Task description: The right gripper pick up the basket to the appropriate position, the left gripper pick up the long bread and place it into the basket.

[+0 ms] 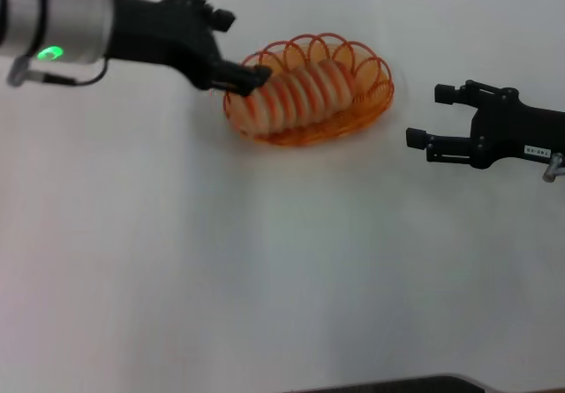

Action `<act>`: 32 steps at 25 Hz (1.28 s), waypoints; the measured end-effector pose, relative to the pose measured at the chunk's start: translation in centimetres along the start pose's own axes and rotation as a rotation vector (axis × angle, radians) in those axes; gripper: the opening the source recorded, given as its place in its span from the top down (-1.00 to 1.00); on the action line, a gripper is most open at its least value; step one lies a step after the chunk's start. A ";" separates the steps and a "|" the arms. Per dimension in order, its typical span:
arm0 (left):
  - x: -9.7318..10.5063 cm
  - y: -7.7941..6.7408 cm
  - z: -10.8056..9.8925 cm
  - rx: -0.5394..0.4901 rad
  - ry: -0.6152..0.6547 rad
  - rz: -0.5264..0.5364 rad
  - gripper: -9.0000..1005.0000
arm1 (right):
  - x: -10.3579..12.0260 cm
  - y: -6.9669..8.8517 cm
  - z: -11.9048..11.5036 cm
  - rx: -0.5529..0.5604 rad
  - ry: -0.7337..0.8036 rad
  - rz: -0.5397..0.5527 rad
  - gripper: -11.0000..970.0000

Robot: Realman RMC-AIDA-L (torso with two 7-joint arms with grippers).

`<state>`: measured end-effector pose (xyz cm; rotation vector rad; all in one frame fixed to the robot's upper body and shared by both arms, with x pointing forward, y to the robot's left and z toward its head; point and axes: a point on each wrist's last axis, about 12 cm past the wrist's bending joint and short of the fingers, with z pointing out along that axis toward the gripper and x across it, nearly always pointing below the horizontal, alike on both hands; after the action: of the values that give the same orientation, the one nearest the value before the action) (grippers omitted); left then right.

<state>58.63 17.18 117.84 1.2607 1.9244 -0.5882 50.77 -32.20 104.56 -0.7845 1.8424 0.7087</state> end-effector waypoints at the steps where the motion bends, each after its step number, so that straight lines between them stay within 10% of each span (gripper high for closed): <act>1: 0.8 0.1 -0.3 0.009 -0.011 -0.015 -0.74 | -0.1 0.0 0.0 -0.002 -0.002 0.004 -0.89; 15: 11.6 -1.8 -4.4 0.152 -0.090 -0.177 -0.74 | 0.0 0.0 -0.6 -0.010 -0.011 0.017 -0.89; 32: 16.0 -4.1 -2.4 0.215 -0.136 -0.203 -0.74 | 0.7 0.2 -0.1 0.014 0.019 0.025 -0.89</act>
<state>50.29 26.28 106.54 1.1284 1.9256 -0.9825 50.37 -32.33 103.95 -0.7631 1.8754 0.7059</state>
